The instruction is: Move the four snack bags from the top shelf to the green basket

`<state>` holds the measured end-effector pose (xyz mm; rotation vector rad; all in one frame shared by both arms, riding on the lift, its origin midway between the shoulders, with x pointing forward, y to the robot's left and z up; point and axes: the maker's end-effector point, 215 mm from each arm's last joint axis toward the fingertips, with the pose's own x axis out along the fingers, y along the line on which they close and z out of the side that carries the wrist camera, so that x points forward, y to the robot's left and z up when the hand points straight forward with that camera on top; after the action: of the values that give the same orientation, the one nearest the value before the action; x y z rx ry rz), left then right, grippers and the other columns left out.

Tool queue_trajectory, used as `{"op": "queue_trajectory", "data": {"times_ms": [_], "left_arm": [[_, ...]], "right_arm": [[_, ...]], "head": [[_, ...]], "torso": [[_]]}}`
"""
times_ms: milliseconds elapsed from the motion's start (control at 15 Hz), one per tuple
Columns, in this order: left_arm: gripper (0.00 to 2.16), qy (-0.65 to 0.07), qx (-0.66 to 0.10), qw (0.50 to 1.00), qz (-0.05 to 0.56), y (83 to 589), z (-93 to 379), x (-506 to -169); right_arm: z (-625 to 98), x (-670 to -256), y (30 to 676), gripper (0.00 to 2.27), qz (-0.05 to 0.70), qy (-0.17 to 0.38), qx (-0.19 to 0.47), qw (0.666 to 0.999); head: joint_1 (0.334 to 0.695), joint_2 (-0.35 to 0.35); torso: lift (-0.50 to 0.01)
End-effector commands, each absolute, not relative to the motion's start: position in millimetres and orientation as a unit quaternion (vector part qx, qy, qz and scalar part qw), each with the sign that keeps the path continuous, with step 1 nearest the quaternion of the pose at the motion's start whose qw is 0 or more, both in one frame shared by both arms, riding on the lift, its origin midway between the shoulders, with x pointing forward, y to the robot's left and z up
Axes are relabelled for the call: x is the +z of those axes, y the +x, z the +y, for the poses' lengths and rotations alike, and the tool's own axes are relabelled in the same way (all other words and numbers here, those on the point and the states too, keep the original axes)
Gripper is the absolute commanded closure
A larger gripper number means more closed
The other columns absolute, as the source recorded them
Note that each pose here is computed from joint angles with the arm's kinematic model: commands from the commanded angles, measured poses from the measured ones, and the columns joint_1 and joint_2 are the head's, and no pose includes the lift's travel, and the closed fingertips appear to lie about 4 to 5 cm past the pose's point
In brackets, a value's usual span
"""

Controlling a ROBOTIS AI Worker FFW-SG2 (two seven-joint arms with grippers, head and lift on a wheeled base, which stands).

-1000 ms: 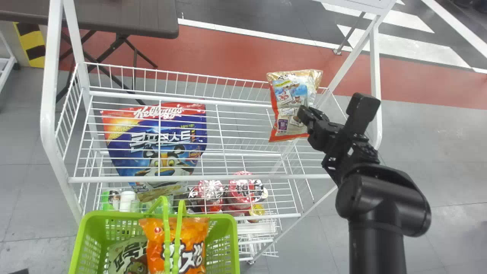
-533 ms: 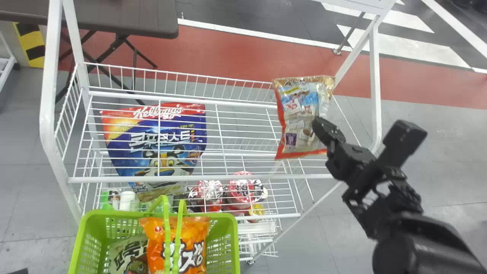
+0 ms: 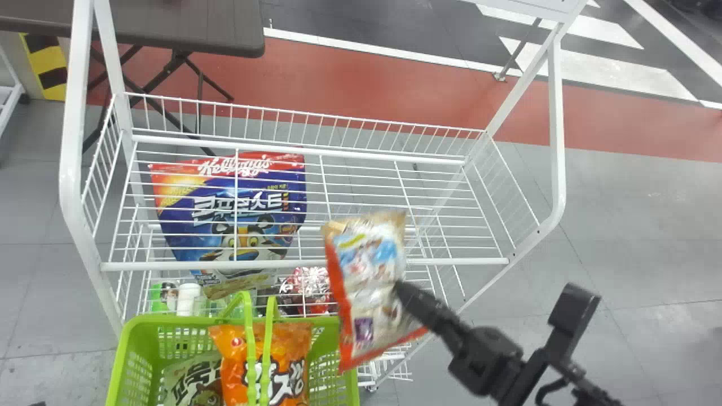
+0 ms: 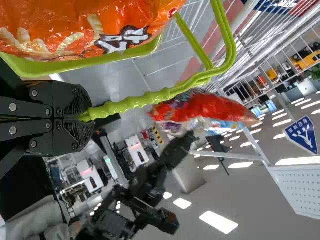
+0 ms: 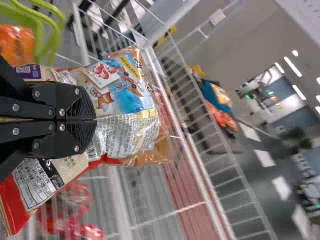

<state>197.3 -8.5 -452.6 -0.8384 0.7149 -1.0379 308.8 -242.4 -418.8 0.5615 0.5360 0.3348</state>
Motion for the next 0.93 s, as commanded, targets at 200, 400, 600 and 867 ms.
{"op": "queue_trajectory", "data": {"times_ms": [200,400,600,867], "left_arm": [[1.78,-0.381,-0.473,0.725,0.324,197.1,-12.4,-452.2],[1.78,-0.382,-0.472,0.726,0.324,196.2,-12.0,-453.9],[1.78,-0.381,-0.474,0.726,0.322,196.4,-11.5,-453.3],[1.78,-0.381,-0.477,0.726,0.317,197.0,-13.2,-451.1]], "right_arm": [[-186.9,-486.7,238.8,2.24,0.347,0.379,0.196,0.835],[-163.9,-516.4,215.6,2.24,0.376,0.407,0.199,0.808],[-162.1,-532.4,205.0,2.24,0.389,0.414,0.191,0.8],[-194.3,-543.7,215.1,2.02,0.383,0.386,0.146,0.826]], "head": [[0.695,-0.35],[0.695,-0.35],[0.695,-0.35],[0.695,-0.35]], "torso": [[0.0],[0.0],[0.0],[0.0]]}}
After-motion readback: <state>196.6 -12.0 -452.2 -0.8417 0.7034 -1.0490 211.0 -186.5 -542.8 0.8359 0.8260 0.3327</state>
